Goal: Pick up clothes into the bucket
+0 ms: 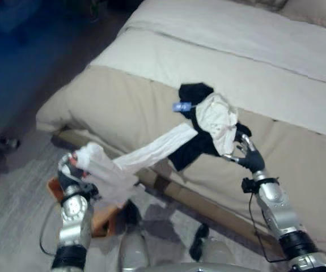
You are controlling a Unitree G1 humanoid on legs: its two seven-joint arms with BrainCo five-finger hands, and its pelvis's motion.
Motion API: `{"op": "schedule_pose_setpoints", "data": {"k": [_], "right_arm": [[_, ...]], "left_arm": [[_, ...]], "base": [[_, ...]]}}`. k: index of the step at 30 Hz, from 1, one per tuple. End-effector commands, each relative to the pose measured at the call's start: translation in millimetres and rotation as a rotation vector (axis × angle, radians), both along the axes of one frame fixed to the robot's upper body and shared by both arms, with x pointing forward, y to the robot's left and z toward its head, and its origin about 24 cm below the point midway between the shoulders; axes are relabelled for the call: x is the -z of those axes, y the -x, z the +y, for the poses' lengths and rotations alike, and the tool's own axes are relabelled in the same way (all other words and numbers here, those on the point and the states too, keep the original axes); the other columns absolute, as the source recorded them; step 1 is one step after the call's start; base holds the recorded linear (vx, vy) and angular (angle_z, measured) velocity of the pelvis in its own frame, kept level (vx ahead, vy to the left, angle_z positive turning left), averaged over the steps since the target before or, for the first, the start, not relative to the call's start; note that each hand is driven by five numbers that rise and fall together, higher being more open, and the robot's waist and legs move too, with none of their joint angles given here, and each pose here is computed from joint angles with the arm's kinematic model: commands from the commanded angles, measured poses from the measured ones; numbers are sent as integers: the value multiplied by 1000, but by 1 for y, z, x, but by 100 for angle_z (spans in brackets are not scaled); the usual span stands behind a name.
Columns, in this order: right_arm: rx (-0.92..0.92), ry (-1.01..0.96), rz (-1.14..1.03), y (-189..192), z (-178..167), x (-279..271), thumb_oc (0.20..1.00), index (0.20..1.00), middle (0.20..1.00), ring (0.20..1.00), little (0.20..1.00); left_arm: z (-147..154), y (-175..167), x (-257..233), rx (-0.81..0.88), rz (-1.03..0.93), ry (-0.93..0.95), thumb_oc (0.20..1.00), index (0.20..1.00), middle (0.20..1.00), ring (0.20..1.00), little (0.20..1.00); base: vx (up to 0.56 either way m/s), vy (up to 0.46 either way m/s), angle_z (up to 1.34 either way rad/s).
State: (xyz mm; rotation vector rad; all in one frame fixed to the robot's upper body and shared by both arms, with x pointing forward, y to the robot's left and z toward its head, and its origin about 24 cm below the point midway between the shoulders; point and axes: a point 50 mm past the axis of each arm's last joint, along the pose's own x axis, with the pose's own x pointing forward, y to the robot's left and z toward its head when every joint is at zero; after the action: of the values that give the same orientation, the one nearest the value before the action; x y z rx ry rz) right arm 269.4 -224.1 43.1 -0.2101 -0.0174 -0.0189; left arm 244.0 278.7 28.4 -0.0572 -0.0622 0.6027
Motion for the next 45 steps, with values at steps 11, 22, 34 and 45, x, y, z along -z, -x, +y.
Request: {"op": "schedule_pose_setpoints", "data": {"k": [11, 22, 34, 45], "right_arm": [[-72, -42, -73, -11, 21, -16, 1000, 1000, 1000, 1000, 1000], [-159, -87, -83, -23, 58, -16, 1000, 1000, 1000, 1000, 1000], [-225, -70, -104, -23, 70, -20, 1000, 1000, 1000, 1000, 1000], [-271, -80, -167, -29, 90, -32, 1000, 1000, 1000, 1000, 1000]], "left_arm": [[20, -12, -71, -55, -269, -194, 200, 200, 200, 200, 200], [42, -13, -129, -283, -464, -312, 200, 200, 200, 200, 200], [83, -46, -169, -391, -420, -294, 200, 200, 200, 200, 200], [78, -70, -231, -378, -499, -377, 200, 200, 200, 200, 200]], "base": [[12, 228, 37], [-52, -1, 16], [-86, -8, 9], [-22, 13, 2]]}}
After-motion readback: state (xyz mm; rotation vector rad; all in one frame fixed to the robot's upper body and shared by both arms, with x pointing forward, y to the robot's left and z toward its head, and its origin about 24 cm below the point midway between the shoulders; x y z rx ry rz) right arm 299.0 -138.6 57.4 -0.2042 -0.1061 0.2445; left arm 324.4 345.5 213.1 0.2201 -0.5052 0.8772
